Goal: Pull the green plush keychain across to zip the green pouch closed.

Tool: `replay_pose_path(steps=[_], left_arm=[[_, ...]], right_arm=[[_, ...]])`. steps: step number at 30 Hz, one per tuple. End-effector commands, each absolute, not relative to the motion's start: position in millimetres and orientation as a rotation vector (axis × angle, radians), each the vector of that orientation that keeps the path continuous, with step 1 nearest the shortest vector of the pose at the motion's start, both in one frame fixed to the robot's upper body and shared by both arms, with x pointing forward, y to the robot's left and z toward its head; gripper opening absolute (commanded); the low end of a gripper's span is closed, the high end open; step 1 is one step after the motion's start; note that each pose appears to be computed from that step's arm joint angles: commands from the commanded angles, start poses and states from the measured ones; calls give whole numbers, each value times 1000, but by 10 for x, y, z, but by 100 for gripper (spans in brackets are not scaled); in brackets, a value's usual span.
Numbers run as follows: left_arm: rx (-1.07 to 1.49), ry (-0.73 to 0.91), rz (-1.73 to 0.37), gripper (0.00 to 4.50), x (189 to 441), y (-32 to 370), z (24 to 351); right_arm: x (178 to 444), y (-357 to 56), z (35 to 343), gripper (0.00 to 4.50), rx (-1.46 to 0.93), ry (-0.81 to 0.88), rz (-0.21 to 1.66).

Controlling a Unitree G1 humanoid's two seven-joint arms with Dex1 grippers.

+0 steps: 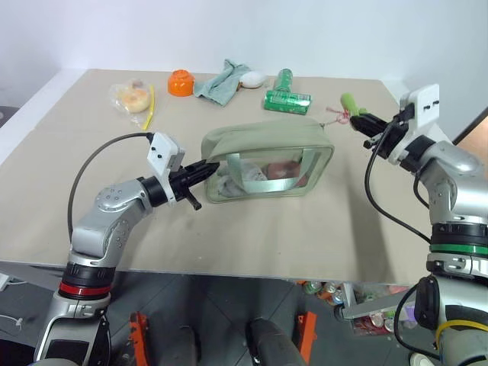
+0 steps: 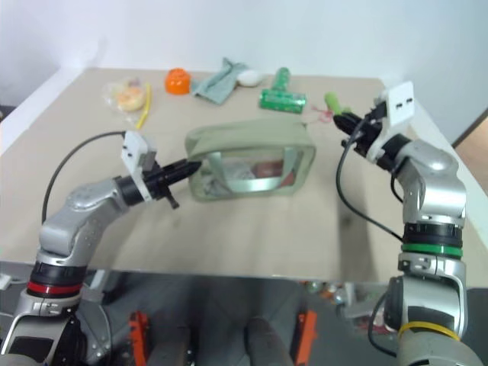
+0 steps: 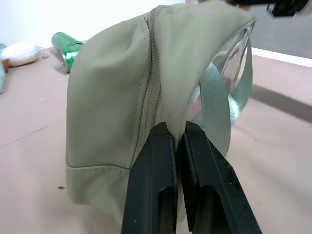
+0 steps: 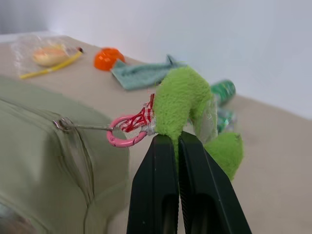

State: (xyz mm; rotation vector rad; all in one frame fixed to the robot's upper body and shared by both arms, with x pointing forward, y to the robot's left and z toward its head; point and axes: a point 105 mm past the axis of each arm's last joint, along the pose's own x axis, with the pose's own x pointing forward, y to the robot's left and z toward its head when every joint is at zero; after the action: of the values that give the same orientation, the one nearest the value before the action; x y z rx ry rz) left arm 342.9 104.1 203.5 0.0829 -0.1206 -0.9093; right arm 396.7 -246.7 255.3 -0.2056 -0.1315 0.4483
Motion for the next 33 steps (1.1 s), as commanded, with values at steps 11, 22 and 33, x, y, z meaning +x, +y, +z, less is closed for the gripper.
replay_pose_path(steps=[11,22,33], left_arm=[[113,-148,-886,0,3461,1118,2159],[134,-153,-902,0,3433,1087,2150],[97,-191,-893,312,3404,1135,2250]], right_arm=[[3940,-2722,2005,3,-74,-29,206],[3952,-2620,1893,95,30,-18,208],[3646,-2539,2395,450,-9,-113,381]])
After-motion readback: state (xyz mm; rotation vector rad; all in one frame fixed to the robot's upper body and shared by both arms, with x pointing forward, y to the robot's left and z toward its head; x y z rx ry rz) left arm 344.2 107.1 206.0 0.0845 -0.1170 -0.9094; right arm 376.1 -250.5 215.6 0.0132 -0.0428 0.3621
